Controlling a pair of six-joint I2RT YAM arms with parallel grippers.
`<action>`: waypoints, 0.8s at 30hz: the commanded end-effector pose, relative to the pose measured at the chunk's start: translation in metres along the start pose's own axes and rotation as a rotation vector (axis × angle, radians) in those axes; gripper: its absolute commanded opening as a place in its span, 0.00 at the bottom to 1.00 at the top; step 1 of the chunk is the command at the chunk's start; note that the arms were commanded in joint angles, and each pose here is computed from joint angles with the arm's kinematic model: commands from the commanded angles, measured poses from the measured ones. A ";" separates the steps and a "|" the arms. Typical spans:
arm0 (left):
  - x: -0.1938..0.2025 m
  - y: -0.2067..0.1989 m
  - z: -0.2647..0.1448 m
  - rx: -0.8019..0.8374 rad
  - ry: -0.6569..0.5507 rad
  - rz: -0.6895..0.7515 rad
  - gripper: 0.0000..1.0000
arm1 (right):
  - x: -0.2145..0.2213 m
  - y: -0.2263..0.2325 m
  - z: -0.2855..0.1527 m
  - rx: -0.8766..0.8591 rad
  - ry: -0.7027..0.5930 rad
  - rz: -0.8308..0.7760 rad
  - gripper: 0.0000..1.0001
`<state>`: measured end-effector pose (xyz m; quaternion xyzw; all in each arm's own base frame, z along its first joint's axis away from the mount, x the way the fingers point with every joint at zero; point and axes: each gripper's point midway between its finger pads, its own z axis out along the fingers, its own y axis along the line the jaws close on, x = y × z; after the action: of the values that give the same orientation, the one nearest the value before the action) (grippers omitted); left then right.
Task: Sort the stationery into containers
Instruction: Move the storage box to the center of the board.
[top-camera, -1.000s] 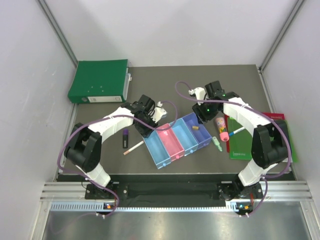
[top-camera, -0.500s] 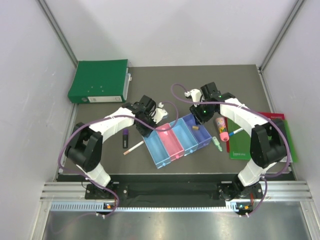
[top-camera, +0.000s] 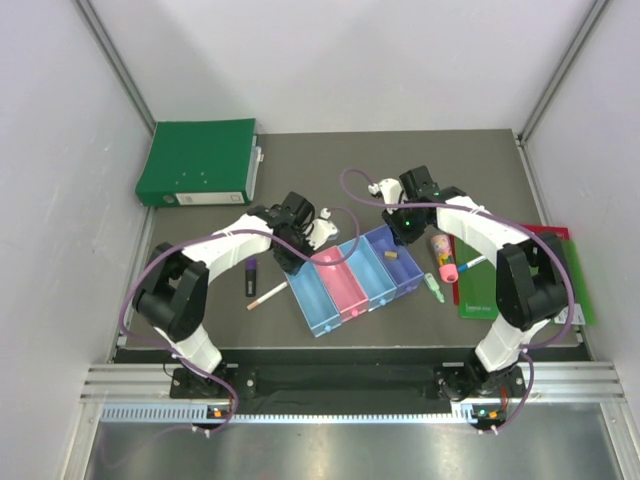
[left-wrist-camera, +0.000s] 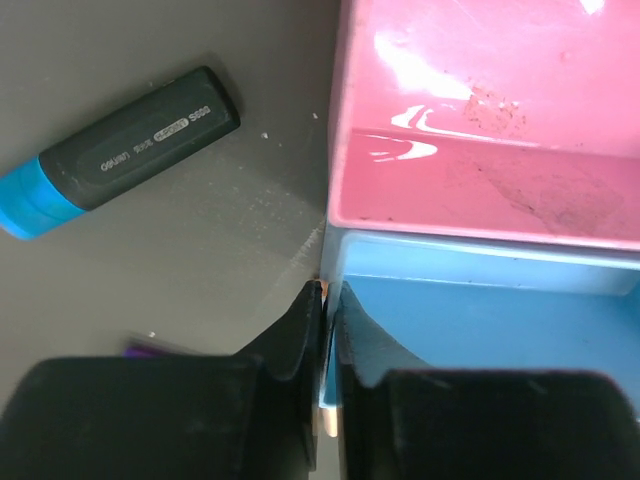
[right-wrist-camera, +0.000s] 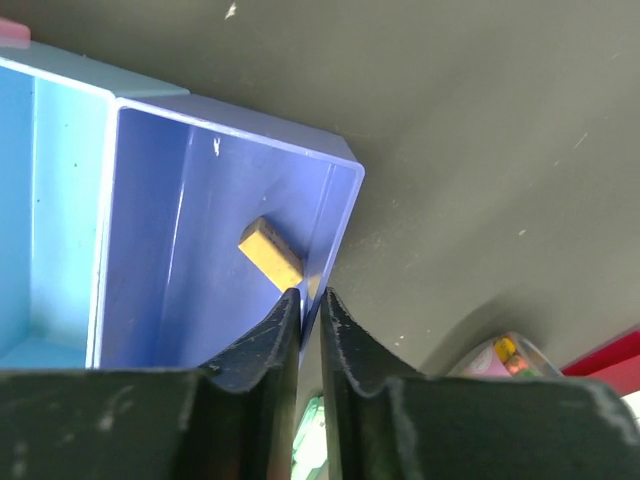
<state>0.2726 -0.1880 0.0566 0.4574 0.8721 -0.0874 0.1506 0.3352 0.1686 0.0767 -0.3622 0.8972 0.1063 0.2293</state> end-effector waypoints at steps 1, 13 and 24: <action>-0.016 0.002 -0.002 0.007 -0.038 0.020 0.05 | -0.002 0.007 0.009 -0.035 -0.010 0.004 0.10; -0.031 0.005 -0.015 0.014 -0.045 0.068 0.00 | -0.017 0.002 -0.004 0.014 -0.034 0.017 0.00; -0.073 0.019 -0.043 -0.022 -0.100 0.129 0.00 | -0.042 -0.018 -0.028 0.135 -0.096 0.021 0.00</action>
<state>0.2888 -0.1966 0.0880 0.5026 0.8508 -0.0795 0.1315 0.3535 0.1582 0.0837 -0.3291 0.9081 0.0614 0.2514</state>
